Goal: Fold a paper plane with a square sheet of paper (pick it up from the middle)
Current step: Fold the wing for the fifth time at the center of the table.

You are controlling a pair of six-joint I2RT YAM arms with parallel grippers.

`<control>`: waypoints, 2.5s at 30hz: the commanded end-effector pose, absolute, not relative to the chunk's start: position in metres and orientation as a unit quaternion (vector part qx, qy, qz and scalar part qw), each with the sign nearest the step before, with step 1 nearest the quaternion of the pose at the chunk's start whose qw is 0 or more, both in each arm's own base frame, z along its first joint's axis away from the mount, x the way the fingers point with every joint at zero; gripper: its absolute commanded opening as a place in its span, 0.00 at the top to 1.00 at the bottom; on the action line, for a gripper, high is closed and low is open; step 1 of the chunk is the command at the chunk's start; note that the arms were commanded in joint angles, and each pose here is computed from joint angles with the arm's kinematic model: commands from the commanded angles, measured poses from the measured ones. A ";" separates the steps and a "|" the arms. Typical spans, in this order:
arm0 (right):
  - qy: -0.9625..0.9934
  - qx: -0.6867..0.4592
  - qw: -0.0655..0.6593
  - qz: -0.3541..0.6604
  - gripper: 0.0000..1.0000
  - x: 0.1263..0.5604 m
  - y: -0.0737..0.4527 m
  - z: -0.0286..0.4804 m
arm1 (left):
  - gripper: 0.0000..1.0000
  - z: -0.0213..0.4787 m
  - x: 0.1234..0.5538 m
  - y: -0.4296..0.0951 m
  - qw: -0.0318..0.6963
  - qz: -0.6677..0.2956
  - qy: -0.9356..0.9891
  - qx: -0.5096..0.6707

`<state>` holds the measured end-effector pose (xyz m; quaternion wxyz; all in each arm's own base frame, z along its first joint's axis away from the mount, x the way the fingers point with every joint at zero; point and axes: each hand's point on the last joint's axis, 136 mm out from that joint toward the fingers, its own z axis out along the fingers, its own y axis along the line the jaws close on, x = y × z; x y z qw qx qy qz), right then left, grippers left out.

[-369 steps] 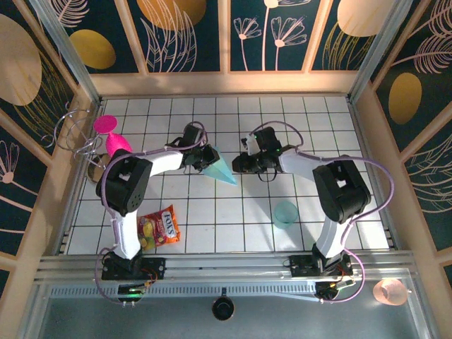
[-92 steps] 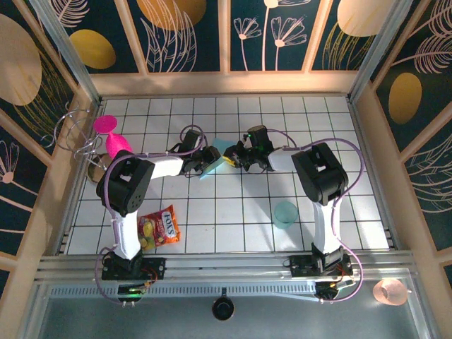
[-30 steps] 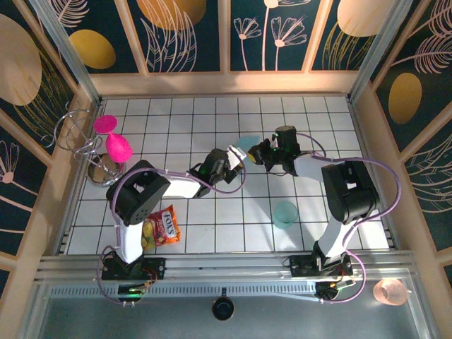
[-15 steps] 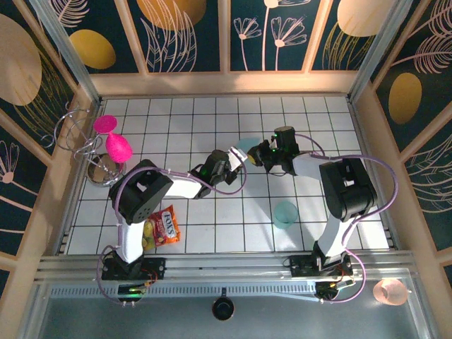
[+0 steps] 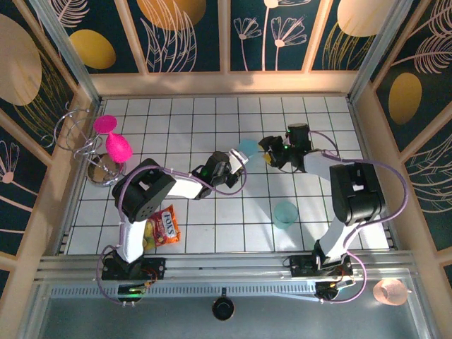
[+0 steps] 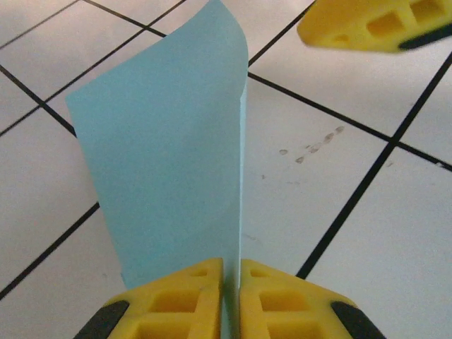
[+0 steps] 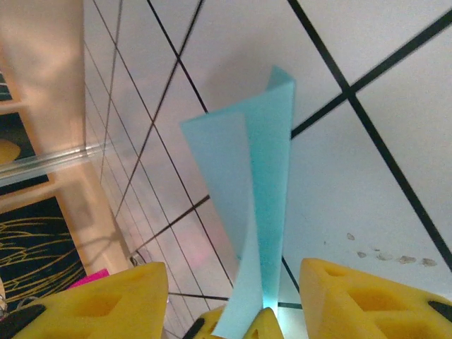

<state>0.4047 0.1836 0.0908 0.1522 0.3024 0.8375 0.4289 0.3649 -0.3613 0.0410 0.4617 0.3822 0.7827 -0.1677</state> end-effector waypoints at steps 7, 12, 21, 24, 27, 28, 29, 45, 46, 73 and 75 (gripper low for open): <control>0.851 0.293 0.184 0.395 0.46 0.395 0.162 0.085 | 0.93 0.031 0.357 -0.372 0.422 -0.241 0.805 0.340; 0.863 0.251 0.205 0.389 0.43 0.394 0.162 0.088 | 0.95 0.041 0.357 -0.369 0.389 -0.305 0.821 0.286; 0.882 0.163 0.248 0.366 0.36 0.387 0.162 0.083 | 0.98 0.033 0.340 -0.368 0.285 -0.392 0.848 0.213; 0.886 0.128 0.253 0.366 0.34 0.384 0.170 0.083 | 0.98 0.043 0.342 -0.373 0.268 -0.420 0.845 0.194; 0.891 0.106 0.253 0.362 0.34 0.382 0.176 0.081 | 0.98 0.046 0.342 -0.375 0.247 -0.436 0.847 0.179; 0.892 0.100 0.252 0.361 0.34 0.381 0.178 0.079 | 0.99 0.045 0.343 -0.375 0.239 -0.436 0.850 0.174; 0.893 0.095 0.250 0.362 0.34 0.380 0.181 0.078 | 0.99 0.045 0.343 -0.375 0.232 -0.437 0.853 0.168; 0.915 0.036 0.214 0.340 0.34 0.381 0.205 0.053 | 1.00 0.049 0.351 -0.376 0.137 -0.505 0.850 0.063; 0.916 0.035 0.212 0.340 0.34 0.381 0.205 0.052 | 1.00 0.049 0.351 -0.376 0.134 -0.507 0.849 0.059; 0.959 0.041 0.153 0.233 0.38 0.382 0.205 -0.007 | 0.88 0.036 0.358 -0.369 0.118 -0.512 0.851 0.016; 0.963 0.042 0.149 0.220 0.38 0.381 0.204 -0.011 | 0.84 0.035 0.357 -0.367 0.122 -0.509 0.852 0.014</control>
